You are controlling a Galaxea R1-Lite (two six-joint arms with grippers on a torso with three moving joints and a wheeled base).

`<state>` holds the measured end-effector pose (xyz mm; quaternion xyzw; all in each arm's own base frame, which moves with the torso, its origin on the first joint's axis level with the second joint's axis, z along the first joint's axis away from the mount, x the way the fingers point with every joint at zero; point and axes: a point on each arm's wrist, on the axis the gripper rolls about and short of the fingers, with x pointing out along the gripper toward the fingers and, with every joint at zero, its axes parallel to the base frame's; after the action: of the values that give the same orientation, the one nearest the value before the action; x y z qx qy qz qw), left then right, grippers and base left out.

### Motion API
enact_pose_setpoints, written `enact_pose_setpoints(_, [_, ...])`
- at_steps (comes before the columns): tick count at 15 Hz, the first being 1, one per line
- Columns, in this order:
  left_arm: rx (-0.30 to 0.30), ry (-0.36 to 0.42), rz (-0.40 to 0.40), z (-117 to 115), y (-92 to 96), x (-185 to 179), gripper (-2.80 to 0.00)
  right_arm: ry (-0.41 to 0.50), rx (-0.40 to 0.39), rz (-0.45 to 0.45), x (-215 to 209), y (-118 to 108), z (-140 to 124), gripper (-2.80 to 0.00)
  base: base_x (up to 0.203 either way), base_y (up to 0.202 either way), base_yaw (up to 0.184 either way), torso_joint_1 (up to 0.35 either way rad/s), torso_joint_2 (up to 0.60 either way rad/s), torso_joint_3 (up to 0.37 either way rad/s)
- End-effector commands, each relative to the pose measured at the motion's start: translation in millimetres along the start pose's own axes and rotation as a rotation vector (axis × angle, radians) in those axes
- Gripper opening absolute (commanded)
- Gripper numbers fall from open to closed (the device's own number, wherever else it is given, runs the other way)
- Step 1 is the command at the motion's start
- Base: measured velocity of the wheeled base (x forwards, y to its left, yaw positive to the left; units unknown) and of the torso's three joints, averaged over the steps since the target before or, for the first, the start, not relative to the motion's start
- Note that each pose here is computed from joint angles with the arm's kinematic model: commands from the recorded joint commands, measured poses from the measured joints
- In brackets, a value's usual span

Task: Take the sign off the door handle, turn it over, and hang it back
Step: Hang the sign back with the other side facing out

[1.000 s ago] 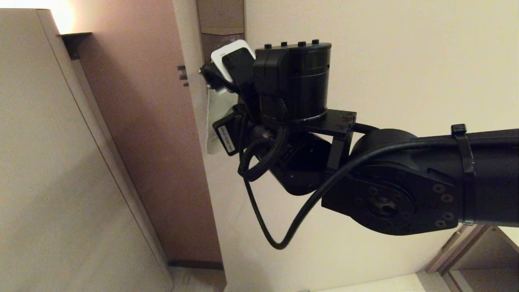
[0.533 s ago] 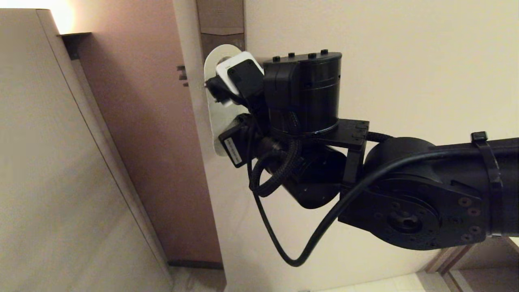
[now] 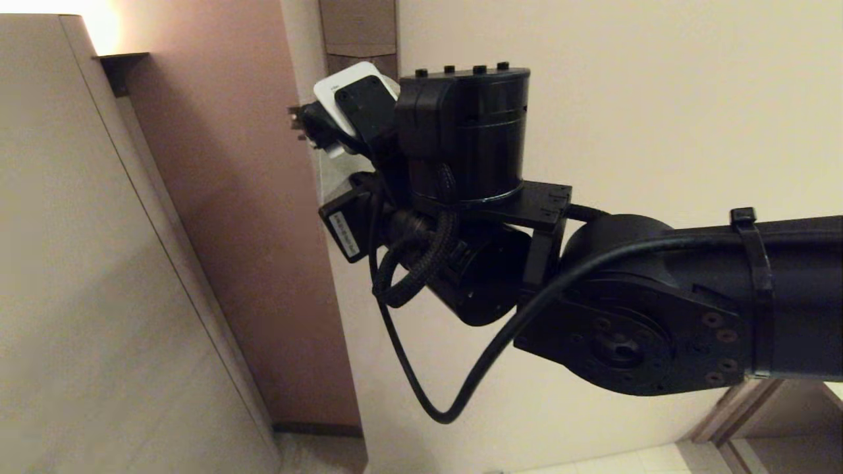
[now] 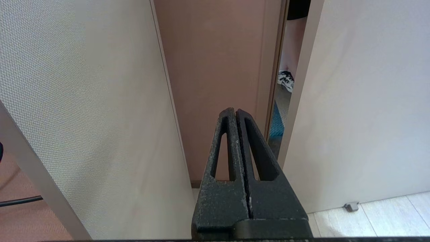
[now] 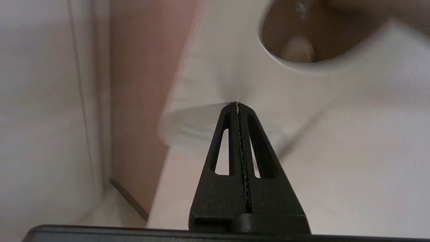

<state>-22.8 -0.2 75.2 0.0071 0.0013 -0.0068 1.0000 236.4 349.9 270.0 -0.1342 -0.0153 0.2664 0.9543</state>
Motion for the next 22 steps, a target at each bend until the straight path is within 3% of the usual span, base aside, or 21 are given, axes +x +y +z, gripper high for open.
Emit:
enact_pose_setpoints(1, [0.0, 0.001, 0.0, 0, 0.0, 0, -2.8, 0.009, -0.006, 0.001, 14, 8, -8, -2.8, 0.0, 0.0, 0.0, 0.0, 0.0, 0.0])
enact_pose_setpoints(8, [0.0, 0.0, 0.0, 0, 0.0, 0, -2.8, 0.008, 0.0, 0.003, 20, 13, -17, -2.8, 0.0, 0.0, 0.0, 0.0, 0.0, 0.0])
enact_pose_setpoints(14, [0.0, -0.001, 0.0, 0, 0.0, 0, -2.8, 0.026, -0.006, 0.001, -20, -11, -7, -2.8, 0.0, 0.0, 0.0, 0.0, 0.0, 0.0])
enact_pose_setpoints(18, [0.0, 0.0, 0.0, 0, 0.0, 0, -2.8, 0.059, -0.011, -0.091, -58, -67, -10, -2.8, 0.0, 0.0, 0.0, 0.0, 0.0, 0.0])
enact_pose_setpoints(22, [0.0, 0.0, 0.0, 0, 0.0, 0, -2.8, 0.125, -0.032, -0.334, -106, -157, -29, -2.8, 0.0, 0.0, 0.0, 0.0, 0.0, 0.0])
